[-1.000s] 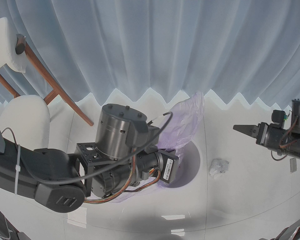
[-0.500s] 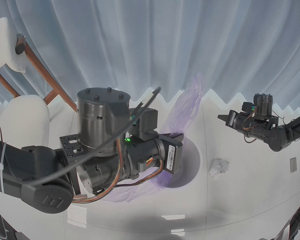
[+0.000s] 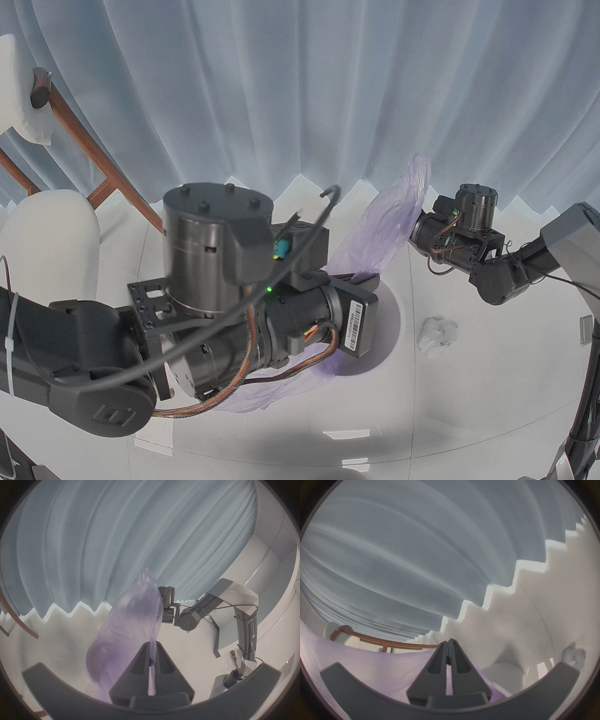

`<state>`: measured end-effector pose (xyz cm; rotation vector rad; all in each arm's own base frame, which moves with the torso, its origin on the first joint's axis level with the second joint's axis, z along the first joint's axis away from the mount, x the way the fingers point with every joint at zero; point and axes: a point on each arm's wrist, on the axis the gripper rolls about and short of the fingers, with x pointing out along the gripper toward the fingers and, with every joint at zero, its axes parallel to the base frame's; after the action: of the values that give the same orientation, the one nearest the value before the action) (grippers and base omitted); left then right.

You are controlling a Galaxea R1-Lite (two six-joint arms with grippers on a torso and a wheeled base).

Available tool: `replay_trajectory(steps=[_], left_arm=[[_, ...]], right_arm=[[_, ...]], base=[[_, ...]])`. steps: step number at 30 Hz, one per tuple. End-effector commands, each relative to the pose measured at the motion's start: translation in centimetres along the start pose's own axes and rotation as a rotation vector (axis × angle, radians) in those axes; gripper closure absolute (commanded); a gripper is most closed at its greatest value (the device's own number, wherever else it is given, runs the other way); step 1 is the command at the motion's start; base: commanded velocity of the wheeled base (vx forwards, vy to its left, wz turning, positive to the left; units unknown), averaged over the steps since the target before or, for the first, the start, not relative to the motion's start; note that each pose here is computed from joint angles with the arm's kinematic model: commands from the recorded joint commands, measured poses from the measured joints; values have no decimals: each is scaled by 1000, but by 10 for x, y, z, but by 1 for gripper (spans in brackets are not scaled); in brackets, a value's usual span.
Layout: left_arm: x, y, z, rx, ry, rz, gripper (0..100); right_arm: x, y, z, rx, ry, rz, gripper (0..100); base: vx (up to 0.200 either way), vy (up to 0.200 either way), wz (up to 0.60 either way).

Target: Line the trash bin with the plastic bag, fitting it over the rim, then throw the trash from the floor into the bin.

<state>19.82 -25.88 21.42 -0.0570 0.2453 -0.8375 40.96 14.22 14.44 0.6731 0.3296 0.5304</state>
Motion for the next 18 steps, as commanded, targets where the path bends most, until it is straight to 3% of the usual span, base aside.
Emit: replay_trajectory(steps=[1,5,8,12,18], left_arm=[[4,1,-4,0,12,5,100],[5,7,-2,-4,5,22,100],[8,13,-1,-23,2,40,100],[13,15,2,-42,-19,43,100],[37,34,12,-55,-64,93,100]], right_arm=[[18,3,-30,51,81,44,100],[7,15,-38,98,132,71,100],[-13,12,-58,125,226,49,100],[-26,10,-66,134,248,37,100],[-44,-2,-85,150,291,17,100]], base=[[0,0,0],[0,0,0],[0,0,0],[0,0,0],[0,0,0]])
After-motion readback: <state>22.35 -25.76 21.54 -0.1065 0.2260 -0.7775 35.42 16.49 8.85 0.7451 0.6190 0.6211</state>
